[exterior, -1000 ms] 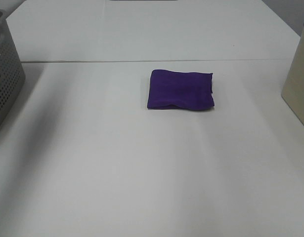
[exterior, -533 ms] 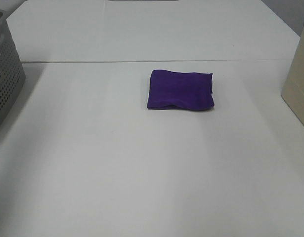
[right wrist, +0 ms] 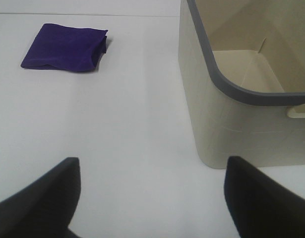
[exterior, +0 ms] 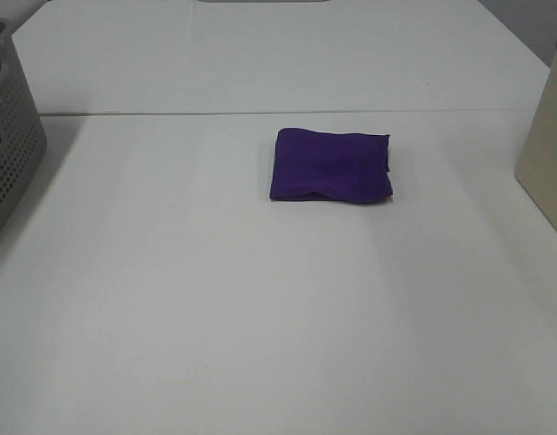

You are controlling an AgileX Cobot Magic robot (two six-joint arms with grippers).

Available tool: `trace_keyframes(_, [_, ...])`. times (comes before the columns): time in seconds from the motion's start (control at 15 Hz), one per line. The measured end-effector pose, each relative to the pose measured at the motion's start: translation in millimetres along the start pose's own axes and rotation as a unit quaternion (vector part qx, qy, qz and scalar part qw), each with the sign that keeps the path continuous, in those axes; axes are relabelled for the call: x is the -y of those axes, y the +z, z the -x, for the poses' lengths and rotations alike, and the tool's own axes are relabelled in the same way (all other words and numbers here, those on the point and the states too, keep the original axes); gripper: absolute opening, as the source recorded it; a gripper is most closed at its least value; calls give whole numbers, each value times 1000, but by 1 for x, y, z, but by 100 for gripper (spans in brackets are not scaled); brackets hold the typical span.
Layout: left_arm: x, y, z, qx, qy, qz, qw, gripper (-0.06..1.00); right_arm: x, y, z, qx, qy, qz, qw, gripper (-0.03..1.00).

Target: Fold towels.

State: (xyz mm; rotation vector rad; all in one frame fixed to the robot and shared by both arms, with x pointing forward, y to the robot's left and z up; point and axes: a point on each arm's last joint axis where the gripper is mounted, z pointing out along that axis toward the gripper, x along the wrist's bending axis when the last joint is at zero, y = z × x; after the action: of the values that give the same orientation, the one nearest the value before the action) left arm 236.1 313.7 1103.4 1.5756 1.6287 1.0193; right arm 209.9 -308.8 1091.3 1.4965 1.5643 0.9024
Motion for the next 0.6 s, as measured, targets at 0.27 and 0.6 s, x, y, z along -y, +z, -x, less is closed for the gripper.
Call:
trace_keyframes(0.27, [33,-6,8,50,-26,37,998,90,15,11,-1,-1,-4,-8,1000,77])
trace_keyframes(0.6, [45,18,15,67,-28,22,997,90,25,38,-4,-3,-19,-6,1000,77])
